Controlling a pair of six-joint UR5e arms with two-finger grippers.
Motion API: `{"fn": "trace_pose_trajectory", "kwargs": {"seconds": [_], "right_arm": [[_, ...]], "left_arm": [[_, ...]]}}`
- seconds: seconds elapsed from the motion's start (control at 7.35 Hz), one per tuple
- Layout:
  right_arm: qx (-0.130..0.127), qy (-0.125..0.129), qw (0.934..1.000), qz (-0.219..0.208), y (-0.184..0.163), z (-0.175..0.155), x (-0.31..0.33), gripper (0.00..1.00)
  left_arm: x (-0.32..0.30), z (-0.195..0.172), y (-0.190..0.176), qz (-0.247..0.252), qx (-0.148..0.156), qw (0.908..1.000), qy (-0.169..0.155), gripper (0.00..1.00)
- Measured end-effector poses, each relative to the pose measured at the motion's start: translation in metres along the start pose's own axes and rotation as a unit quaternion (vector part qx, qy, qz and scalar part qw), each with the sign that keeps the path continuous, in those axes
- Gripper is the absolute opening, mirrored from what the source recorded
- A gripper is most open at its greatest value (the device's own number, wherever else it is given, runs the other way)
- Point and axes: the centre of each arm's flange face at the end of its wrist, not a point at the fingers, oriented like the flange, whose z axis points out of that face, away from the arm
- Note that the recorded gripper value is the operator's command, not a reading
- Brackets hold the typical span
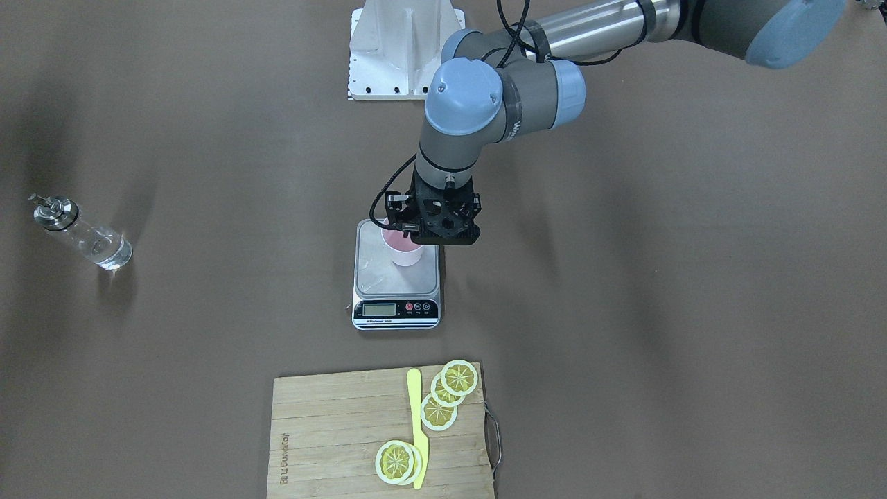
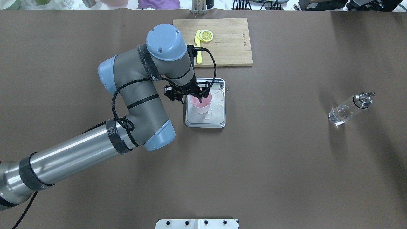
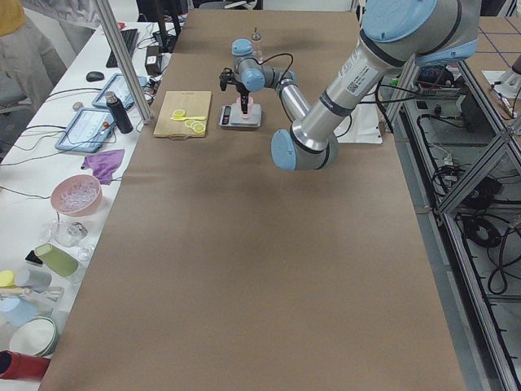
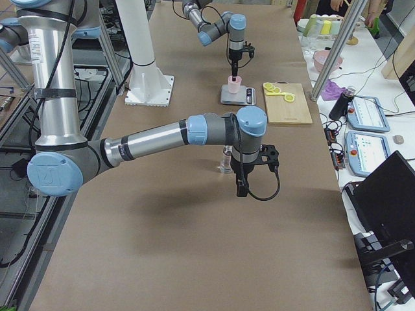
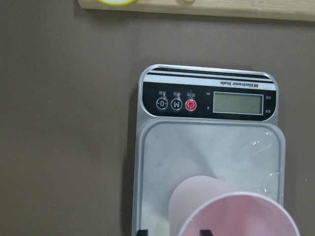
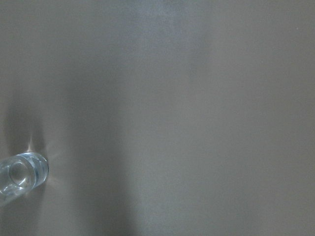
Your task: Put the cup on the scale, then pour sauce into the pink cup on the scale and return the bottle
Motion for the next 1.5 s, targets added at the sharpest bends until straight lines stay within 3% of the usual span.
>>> {"fn": "trace_pose_trajectory", "kwargs": {"seconds": [0.41,0.82,1.22,1.5], "right_arm": [[0.012,-0.003,0.9998,-0.012,0.000,-0.010,-0.010,1.00],[0.016,-0.008,0.9988,-0.046,-0.003,-0.014,-0.044,1.00],[0.030,-0.045,0.9959,-0.073,0.021,-0.023,-0.063,1.00],[0.057,-0.059,0.9907,-0.108,0.051,-0.020,-0.063,1.00]], "left_arm": [[-0.005,-0.026,-0.002,0.002,0.011,0.9999,0.011,0.97],[-0.048,-0.064,-0.003,0.013,0.023,0.9996,-0.002,0.96],[-0.127,-0.102,-0.026,0.042,0.041,0.9981,-0.021,0.95],[-0.183,-0.130,-0.042,0.063,0.048,0.9966,-0.024,0.95]]}}
